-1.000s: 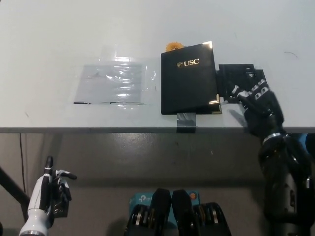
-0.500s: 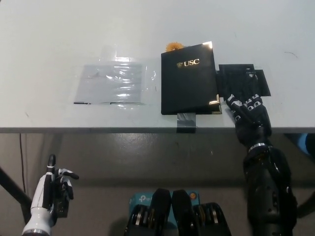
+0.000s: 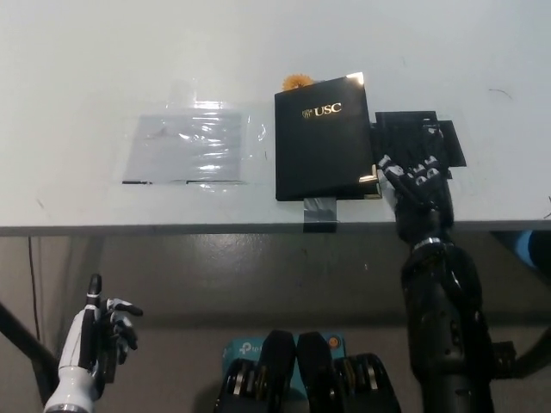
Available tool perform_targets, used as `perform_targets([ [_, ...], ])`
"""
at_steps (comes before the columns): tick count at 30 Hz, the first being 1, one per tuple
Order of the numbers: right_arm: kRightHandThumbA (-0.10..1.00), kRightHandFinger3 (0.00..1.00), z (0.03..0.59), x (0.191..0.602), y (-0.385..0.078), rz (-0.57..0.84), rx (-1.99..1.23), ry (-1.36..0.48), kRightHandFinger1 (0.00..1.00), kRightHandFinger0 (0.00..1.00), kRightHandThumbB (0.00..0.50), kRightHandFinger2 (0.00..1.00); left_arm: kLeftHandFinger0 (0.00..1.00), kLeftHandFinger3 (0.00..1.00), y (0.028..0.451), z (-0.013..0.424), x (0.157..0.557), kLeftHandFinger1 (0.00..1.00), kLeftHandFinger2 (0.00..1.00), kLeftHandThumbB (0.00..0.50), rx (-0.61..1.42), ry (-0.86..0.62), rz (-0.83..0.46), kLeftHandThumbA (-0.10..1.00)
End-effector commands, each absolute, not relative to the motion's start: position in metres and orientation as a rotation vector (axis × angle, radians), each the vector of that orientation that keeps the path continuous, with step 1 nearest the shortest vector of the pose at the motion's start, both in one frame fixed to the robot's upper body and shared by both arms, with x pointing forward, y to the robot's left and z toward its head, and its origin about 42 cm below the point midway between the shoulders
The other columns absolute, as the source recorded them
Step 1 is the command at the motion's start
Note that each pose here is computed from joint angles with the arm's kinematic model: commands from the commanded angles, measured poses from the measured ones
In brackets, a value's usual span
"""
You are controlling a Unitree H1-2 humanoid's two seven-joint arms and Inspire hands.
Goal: The robot uses its right hand to push the cover of the diary kept in the middle of the desk towards the left to open it
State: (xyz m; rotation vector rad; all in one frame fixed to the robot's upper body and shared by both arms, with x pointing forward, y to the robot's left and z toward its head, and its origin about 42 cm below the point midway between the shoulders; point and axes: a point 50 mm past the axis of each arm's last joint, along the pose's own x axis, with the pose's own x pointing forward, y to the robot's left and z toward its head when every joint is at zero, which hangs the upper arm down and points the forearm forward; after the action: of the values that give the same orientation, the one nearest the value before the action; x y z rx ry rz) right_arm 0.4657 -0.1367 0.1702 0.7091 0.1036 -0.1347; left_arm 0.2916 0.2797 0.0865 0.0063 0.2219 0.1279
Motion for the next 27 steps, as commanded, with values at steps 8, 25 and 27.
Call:
perform_targets([
  [8, 1.0, 1.0, 0.224, 0.485, -0.074, -0.05, 0.731, 0.105, 1.0, 1.0, 0.179, 1.0, 0.1, 0.33, 0.283, 0.098, 0.295, 0.18, 0.15, 0.431, 0.014, 0.178, 0.137, 1.0],
  [25, 1.0, 1.0, 0.194, 0.453, -0.02, -0.027, 0.804, 0.223, 1.0, 1.0, 0.151, 1.0, 0.08, 0.32, 0.279, 0.098, 0.298, 0.18, 0.14, 0.48, 0.02, 0.171, 0.116, 1.0],
  [27, 1.0, 1.0, 0.182, 0.446, -0.014, -0.038, 0.812, 0.254, 1.0, 1.0, 0.174, 1.0, 0.05, 0.31, 0.275, 0.098, 0.299, 0.16, 0.12, 0.493, 0.014, 0.168, 0.105, 1.0],
])
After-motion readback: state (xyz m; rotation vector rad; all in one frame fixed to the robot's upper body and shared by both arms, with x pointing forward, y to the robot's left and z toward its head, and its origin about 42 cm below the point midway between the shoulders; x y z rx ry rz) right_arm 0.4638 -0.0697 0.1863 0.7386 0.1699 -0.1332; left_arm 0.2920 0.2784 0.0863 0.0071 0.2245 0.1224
